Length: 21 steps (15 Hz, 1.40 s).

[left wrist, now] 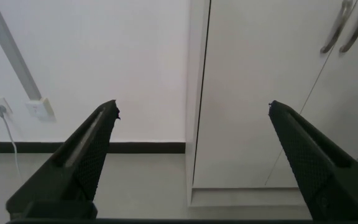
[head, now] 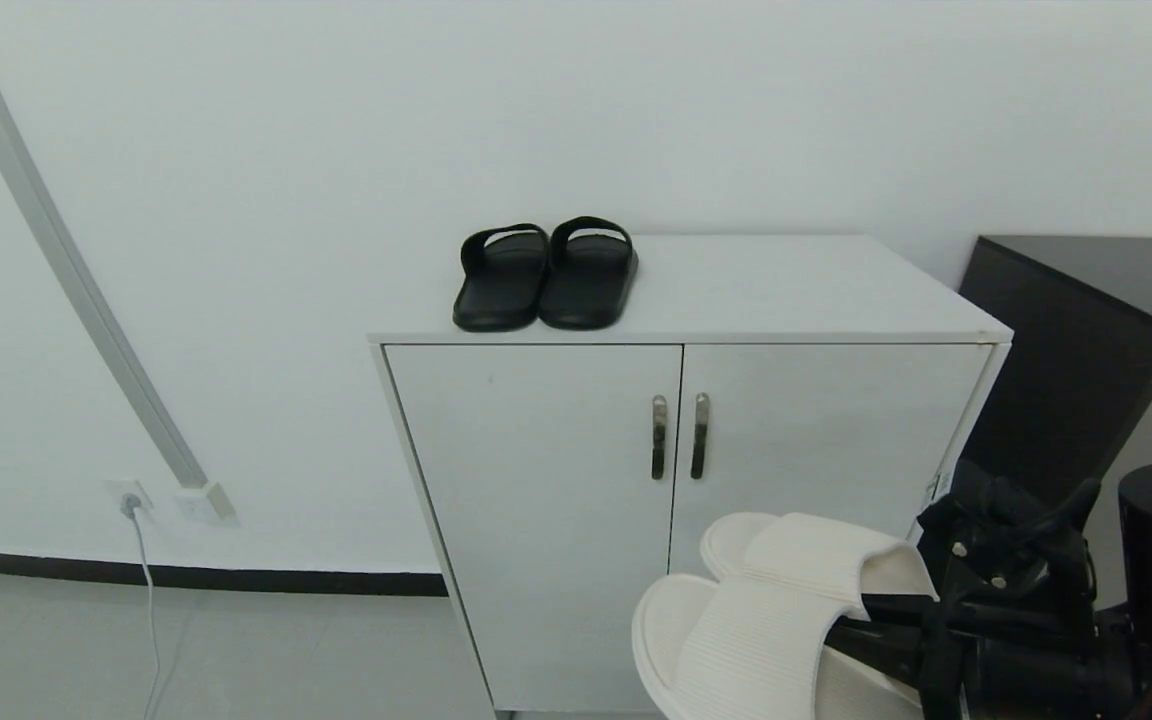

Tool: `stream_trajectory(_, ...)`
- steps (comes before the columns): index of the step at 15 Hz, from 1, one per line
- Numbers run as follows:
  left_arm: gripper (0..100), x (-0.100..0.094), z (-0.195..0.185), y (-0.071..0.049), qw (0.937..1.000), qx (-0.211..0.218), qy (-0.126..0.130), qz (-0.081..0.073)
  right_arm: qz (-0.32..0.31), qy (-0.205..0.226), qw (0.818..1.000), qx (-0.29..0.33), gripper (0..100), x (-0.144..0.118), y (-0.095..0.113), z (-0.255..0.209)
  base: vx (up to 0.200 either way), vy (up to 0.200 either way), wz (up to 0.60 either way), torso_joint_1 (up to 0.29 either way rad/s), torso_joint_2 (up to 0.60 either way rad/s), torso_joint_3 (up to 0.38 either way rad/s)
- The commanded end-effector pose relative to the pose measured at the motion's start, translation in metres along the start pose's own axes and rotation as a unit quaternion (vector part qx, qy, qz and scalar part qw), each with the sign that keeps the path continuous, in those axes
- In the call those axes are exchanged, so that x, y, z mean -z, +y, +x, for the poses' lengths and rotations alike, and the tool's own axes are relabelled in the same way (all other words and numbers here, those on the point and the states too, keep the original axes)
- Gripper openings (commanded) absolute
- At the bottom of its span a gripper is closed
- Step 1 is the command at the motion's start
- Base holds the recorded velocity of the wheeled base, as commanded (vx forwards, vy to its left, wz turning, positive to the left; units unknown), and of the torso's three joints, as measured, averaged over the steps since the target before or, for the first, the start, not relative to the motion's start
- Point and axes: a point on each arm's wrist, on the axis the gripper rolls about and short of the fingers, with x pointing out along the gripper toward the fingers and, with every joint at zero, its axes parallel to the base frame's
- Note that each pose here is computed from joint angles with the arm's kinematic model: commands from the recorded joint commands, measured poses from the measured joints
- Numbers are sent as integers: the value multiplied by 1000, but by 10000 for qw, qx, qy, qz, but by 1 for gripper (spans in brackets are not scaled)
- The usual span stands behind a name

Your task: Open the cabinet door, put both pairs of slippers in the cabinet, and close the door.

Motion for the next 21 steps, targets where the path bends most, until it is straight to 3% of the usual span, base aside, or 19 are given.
stream_trajectory(1, 100, 0, 0, 0, 10000, -9, 7, -1, -5, -2, 10000, -10, 0, 0, 0, 0, 0, 0, 0, -149, 491, 334)
stream_trajectory(9, 100, 0, 0, 0, 10000, -1, 14, 30, -29, 84, 9999, -105, 0, 4, 4, 1, 0, 0, 0, -117, 463, 350)
stream_trajectory(12, 100, 0, 0, 0, 9999, 7, 14, 114, -25, 92, 9999, -90, 0, 4, 4, 2, 0, 0, 0, -40, 448, 393)
stream_trajectory(19, 100, -1, 0, 0, 10000, -32, -24, 83, -20, 122, 9999, -107, 0, 7, 4, 0, 0, 0, 0, -1, 38, 33)
stream_trajectory(20, 100, -17, -4, 0, 9997, 15, -254, 36, -22, 106, 9999, -106, 0, 7, 4, 0, 0, 0, 0, -22, 193, 159)
stream_trajectory(21, 100, -59, -10, 0, 9979, 98, -526, -359, -21, 114, 9999, -114, 0, 7, 4, 0, 0, 0, 0, 2, 134, 100)
